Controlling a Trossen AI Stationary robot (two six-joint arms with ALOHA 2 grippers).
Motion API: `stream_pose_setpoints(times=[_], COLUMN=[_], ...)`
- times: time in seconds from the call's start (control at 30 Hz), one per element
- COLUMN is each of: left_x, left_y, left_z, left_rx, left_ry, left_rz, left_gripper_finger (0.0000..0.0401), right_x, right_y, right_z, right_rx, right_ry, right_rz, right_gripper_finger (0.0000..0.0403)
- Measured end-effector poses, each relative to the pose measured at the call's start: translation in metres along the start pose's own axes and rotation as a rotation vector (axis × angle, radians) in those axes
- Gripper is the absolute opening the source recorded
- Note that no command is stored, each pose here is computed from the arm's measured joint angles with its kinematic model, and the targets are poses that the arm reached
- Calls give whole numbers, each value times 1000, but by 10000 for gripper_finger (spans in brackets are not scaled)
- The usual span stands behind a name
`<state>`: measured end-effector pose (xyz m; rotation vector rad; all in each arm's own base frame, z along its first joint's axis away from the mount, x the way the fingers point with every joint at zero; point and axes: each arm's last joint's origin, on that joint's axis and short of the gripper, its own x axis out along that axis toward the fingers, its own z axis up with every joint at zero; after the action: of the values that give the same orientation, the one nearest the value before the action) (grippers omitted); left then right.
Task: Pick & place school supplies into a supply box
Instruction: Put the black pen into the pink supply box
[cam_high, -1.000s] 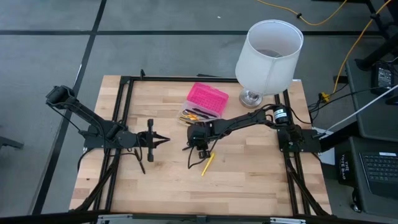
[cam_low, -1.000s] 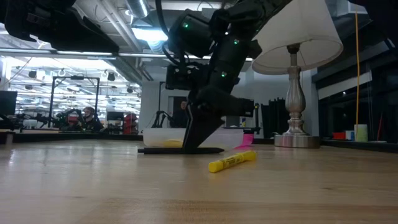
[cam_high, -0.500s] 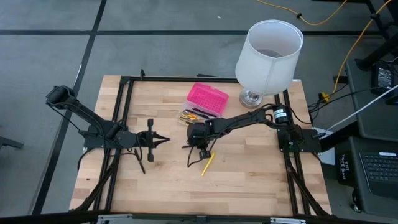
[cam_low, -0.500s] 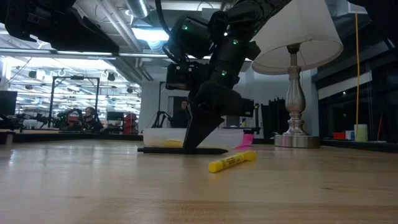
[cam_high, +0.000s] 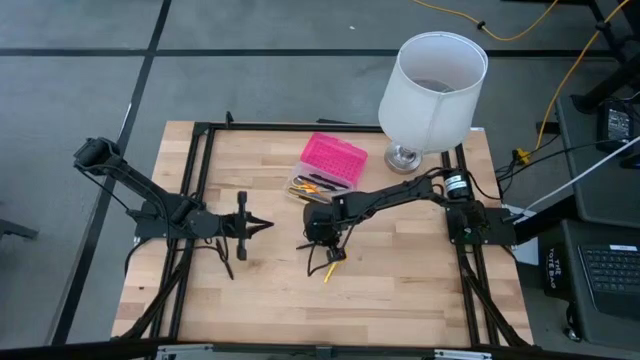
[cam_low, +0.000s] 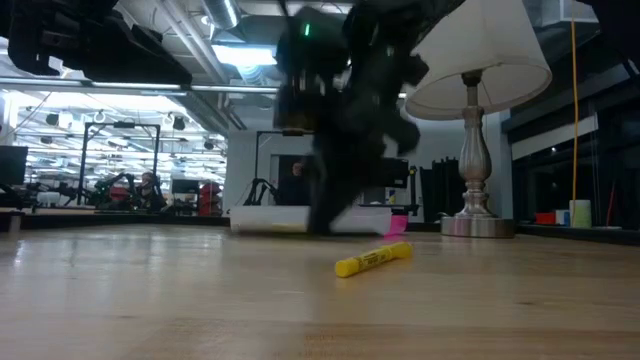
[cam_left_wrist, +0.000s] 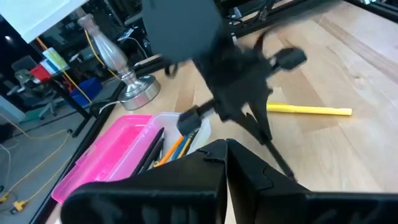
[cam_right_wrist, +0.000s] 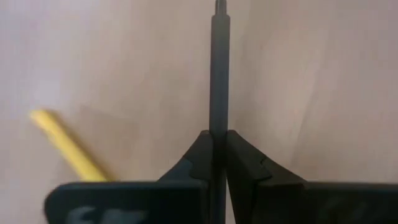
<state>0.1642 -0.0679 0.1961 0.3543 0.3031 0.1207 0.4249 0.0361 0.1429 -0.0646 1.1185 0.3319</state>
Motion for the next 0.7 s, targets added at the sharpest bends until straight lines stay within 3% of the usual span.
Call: stream_pose_setpoints(times=[0.37, 0.53, 0.7], left_x=[0, 0, 0], left_y=[0, 0, 0], left_z=[0, 0, 0], left_rx=[-1, -1, -1], left_ry=[0, 0, 1], left_rz=[0, -1, -1], left_gripper_finger=[2, 6, 4], right_x=[-74, -96, -110], right_y=[12, 11, 15], right_z=[17, 1, -25], right_rx=[-107, -54, -20], right_ry=[-131, -135, -288], right_rz=[-40, -124, -268], right_gripper_finger=[26, 26, 26])
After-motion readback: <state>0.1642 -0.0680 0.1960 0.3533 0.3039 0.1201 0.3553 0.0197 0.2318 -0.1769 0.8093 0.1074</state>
